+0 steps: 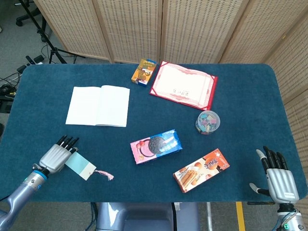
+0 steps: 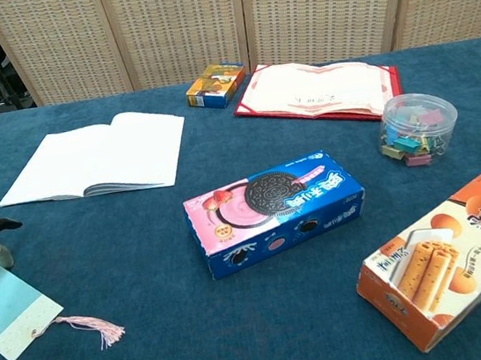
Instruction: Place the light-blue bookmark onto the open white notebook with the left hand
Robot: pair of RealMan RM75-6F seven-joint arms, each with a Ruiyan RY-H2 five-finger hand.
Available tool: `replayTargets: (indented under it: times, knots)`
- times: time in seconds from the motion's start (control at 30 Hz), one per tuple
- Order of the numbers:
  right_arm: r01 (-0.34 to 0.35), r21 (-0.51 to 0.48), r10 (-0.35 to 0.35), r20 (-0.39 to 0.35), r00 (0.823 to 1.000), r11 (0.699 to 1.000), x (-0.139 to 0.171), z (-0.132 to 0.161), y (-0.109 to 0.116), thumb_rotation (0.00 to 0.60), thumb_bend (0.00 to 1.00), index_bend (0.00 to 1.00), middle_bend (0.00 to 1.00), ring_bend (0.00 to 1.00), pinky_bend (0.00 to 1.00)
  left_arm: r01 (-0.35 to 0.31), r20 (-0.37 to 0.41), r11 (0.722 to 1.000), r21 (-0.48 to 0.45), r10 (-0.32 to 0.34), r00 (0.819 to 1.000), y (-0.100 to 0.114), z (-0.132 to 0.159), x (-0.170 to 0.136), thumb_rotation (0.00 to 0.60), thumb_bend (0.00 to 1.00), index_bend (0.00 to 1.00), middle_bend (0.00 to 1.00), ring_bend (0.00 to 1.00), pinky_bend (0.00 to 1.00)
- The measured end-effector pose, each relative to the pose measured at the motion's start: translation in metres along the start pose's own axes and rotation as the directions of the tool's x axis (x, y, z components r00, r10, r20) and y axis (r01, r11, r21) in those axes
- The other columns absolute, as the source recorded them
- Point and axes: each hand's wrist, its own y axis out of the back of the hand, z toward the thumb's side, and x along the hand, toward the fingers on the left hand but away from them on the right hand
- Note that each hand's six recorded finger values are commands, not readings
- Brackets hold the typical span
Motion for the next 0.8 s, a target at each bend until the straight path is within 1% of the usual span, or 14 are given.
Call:
replayTargets:
  times: [0.47, 0.67, 0.8]
  knots:
    - [-0.001, 0.002, 0.001, -0.001, 1.000, 1.000, 0.000, 0.000, 0.000, 0.600, 0.10, 0.00, 0.00, 0.00, 0.00, -0.002, -0.010, 1.000, -0.006, 0.002, 1.000, 0.000, -0.002, 0.000, 0.600, 0.53, 0.49, 0.00, 0.00, 0.00]
    - [0.002, 0.000, -0.002, 0.001, 1.000, 1.000, 0.000, 0.000, 0.000, 0.600, 0.10, 0.00, 0.00, 0.00, 0.00, -0.033, -0.027, 0.999, -0.024, 0.032, 0.999, 0.010, -0.008, -0.001, 0.600, 0.53, 0.49, 0.00, 0.00, 0.00]
    - [0.001, 0.000, -0.001, -0.001, 1.000, 1.000, 0.001, 0.000, 0.000, 0.600, 0.10, 0.00, 0.00, 0.00, 0.00, -0.070, -0.052, 0.997, -0.037, 0.069, 0.996, 0.024, -0.018, -0.001, 0.600, 0.53, 0.49, 0.00, 0.00, 0.00]
